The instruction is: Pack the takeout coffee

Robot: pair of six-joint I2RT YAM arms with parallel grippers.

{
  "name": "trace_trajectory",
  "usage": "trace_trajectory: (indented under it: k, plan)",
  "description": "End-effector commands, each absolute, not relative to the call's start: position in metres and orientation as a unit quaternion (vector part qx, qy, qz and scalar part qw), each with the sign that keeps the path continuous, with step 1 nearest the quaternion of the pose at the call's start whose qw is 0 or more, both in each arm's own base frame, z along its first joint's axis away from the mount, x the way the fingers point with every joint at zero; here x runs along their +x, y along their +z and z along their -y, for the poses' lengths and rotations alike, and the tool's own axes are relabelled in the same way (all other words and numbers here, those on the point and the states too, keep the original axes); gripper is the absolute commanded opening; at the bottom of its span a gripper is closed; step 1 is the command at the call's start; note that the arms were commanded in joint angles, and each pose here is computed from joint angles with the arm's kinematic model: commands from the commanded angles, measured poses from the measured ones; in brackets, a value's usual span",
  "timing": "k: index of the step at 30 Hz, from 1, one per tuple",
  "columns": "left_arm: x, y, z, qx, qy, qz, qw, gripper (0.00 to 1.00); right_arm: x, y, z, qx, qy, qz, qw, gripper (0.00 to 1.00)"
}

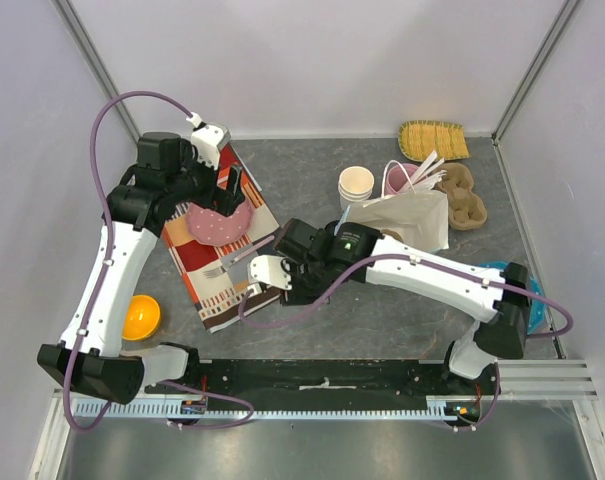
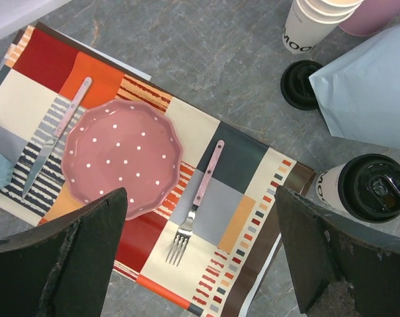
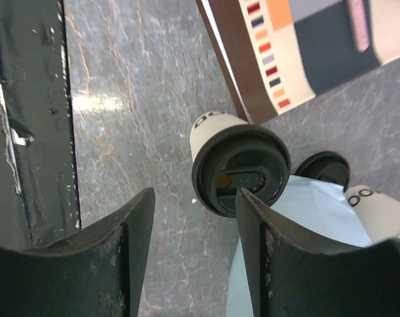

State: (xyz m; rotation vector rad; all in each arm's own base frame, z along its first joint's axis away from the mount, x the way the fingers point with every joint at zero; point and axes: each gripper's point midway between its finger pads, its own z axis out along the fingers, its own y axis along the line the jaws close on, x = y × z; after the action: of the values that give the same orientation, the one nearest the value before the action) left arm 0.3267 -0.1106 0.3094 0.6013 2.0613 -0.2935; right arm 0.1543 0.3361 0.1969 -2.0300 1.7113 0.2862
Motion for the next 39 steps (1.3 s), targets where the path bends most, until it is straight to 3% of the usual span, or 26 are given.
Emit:
trace_trajectory:
  k: [1, 13, 29, 39]
  plan:
    - [0.325, 0.312, 0.11, 0.26, -0.121, -0.829, 0.481, 0.99, 0.156, 0.186, -0.327, -0.73, 0.114, -0.646, 0.192, 0.61]
    - [0.326, 0.306, 0.114, 0.265, -0.132, -0.83, 0.473, 0.99, 0.173, 0.155, -0.318, -0.714, 0.095, -0.674, 0.164, 0.53]
    - [0.322, 0.302, 0.122, 0.277, -0.157, -0.828, 0.461, 0.98, 0.189, 0.145, -0.318, -0.728, 0.062, -0.658, 0.182, 0.56]
    - [0.322, 0.301, 0.124, 0.278, -0.162, -0.828, 0.459, 0.97, 0.188, 0.133, -0.32, -0.73, 0.072, -0.659, 0.164, 0.52]
